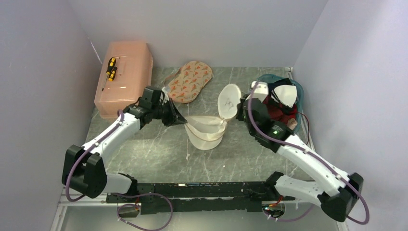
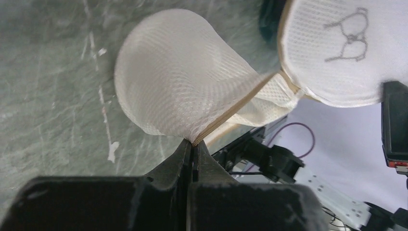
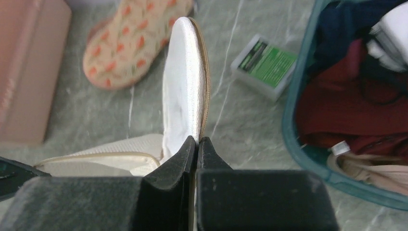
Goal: Unzip the laundry bag and remove the bra
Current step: Adjust the laundry bag at the center of the board.
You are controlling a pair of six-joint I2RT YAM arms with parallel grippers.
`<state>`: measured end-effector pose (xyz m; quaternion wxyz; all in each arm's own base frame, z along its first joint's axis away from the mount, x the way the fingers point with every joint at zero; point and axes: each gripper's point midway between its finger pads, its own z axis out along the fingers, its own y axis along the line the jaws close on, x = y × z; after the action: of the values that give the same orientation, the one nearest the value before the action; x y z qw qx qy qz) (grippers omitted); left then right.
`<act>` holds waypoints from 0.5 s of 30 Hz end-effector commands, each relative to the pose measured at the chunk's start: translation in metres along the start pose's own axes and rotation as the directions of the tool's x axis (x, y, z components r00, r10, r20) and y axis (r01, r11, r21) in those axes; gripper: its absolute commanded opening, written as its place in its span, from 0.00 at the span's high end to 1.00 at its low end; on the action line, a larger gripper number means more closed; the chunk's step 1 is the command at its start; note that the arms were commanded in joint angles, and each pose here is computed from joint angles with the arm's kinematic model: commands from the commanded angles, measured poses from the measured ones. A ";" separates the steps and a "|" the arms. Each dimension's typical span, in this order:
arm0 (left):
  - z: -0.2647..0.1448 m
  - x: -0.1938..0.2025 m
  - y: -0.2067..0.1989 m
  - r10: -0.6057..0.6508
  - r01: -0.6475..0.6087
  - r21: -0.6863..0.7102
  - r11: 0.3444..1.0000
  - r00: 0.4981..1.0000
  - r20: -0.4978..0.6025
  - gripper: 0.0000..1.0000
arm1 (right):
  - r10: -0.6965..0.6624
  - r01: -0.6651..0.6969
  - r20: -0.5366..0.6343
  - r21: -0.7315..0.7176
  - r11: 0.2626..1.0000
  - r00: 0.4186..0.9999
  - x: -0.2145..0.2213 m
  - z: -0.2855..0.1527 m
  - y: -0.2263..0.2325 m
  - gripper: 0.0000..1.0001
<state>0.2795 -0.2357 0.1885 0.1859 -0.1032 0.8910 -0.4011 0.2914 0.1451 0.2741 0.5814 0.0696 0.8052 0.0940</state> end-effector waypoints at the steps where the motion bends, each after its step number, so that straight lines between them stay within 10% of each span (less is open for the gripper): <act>1: 0.023 0.008 0.024 -0.009 0.011 -0.035 0.999 0.999 0.037 0.97 | 0.006 -0.022 -0.155 -0.102 0.995 0.988 0.063 0.018 0.021 1.00; 4: 0.034 0.020 0.039 -0.004 0.006 -0.084 0.996 1.000 0.017 0.97 | -0.013 -0.013 -0.222 -0.116 0.993 0.975 0.086 0.025 0.026 0.94; 9: 0.047 0.032 0.054 0.002 -0.003 -0.124 0.992 1.000 -0.007 0.97 | 0.008 -0.044 -0.248 -0.139 0.989 0.969 0.091 0.020 0.026 0.41; 15: 0.051 0.028 0.062 0.020 -0.019 -0.169 0.985 1.000 -0.001 0.97 | 0.097 -0.214 -0.315 -0.361 0.908 0.944 0.133 -0.019 0.037 0.42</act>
<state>0.2603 -0.2384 0.1002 0.1548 -0.1167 0.9245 -0.3281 0.2647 0.1866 0.1794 0.4724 0.0192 0.8615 0.1850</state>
